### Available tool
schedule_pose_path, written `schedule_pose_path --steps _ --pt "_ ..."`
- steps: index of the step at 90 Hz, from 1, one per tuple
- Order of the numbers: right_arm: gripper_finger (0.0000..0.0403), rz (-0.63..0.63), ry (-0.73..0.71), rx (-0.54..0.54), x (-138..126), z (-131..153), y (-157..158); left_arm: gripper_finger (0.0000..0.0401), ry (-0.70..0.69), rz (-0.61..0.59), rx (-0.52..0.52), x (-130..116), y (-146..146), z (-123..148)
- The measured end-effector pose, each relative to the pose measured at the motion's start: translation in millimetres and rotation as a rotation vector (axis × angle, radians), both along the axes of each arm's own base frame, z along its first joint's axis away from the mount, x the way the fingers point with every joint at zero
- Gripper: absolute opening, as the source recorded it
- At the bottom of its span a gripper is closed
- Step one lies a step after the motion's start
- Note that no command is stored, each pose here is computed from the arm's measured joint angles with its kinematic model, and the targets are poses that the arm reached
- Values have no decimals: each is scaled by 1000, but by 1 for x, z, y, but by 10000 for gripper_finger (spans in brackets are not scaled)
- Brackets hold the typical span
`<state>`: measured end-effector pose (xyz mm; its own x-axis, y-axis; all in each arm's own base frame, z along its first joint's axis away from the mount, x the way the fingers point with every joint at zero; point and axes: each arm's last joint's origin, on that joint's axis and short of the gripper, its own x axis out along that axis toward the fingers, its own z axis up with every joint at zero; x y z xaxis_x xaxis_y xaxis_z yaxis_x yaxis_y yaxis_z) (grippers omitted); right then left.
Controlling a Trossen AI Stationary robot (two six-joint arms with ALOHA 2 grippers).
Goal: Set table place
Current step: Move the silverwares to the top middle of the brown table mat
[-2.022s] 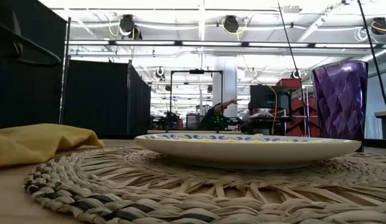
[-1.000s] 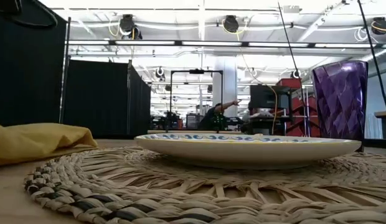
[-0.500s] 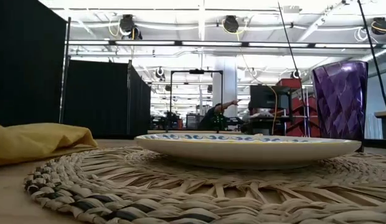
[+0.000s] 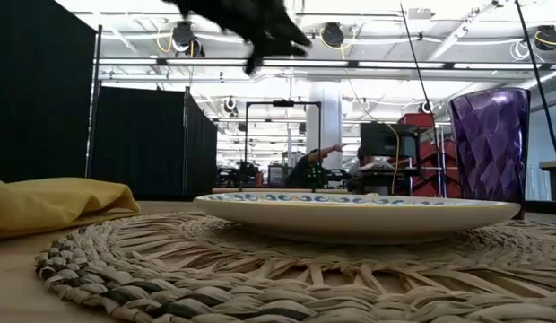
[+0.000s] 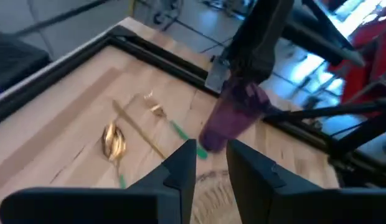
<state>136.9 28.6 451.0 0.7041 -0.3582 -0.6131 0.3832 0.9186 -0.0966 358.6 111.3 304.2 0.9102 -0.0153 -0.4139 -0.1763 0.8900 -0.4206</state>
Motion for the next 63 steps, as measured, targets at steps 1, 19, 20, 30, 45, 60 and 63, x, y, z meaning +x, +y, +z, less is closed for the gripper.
schedule_pose_path --steps 1,19,20,30,45,60,63 --pt "148 -11 0 3 -1 0 0 75 4 -5 -8 2 4 -2" --pt "144 -153 73 8 0 -21 -3 75 59 -119 -64 30 37 -28" --pt "142 -158 79 5 1 -22 -4 75 57 -124 -58 30 38 -28" --pt "89 -243 129 -12 7 -33 -17 75 29 -151 12 29 38 -19" --pt "7 -321 164 21 23 -42 -52 75 -23 -184 114 9 31 15" --pt "0 -328 208 170 42 -76 -100 75 -39 -235 255 -20 19 48" --pt "0 -325 220 213 46 -87 -111 75 -37 -237 294 -26 18 54"
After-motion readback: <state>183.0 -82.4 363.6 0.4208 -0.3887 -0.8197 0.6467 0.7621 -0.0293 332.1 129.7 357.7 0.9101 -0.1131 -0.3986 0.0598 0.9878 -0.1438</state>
